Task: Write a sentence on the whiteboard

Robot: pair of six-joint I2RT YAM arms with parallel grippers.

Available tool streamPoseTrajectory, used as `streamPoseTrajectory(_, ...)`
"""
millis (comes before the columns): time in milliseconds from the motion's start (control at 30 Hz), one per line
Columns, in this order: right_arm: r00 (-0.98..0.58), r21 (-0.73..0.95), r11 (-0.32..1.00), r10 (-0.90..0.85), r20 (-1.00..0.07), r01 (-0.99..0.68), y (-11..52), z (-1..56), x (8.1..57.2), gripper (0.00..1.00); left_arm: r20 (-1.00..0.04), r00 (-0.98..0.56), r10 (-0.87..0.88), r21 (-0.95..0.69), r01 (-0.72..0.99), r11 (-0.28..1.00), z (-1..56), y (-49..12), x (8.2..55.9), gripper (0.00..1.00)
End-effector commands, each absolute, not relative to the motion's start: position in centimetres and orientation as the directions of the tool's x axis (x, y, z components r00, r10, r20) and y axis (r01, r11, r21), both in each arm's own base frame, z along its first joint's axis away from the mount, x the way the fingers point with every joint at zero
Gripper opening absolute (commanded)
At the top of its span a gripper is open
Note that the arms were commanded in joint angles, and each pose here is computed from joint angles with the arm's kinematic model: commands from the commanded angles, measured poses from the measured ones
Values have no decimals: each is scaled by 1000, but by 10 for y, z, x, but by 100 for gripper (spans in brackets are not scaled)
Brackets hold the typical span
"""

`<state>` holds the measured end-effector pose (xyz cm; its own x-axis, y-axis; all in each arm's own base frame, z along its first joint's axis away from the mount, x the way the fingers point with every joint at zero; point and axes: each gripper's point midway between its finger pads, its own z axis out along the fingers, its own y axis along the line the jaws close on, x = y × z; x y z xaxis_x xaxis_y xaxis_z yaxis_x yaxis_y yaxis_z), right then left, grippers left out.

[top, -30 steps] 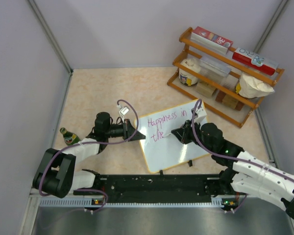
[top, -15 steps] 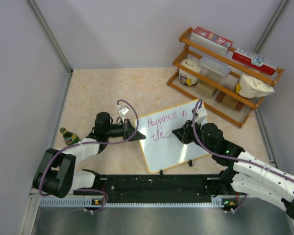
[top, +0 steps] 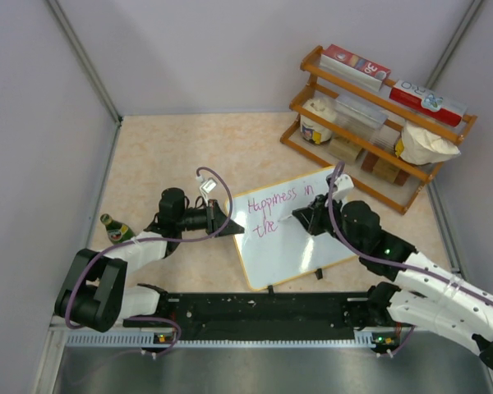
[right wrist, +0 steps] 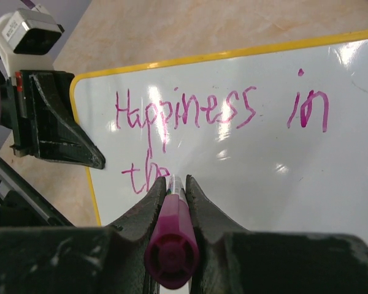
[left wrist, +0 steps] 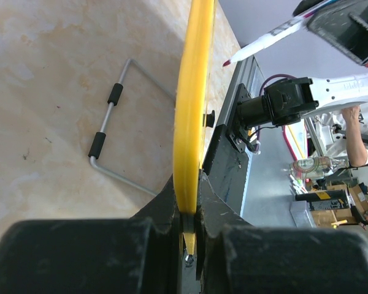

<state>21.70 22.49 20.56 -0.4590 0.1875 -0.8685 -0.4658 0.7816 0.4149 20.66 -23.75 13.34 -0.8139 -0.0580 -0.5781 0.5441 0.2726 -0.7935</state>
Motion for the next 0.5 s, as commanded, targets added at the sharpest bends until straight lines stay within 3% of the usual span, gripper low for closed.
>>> streamPoseTrajectory(0,-373,412,762,240,-896,-500,223,253,225,0,-570,-821,-26,-781,532,328,108,-234,199,0)
streamPoseTrajectory(467,-402,432,753,242,-883,-496,195,238,231,0,-571,-821,-20,-779,534,327,108,-234,200,0)
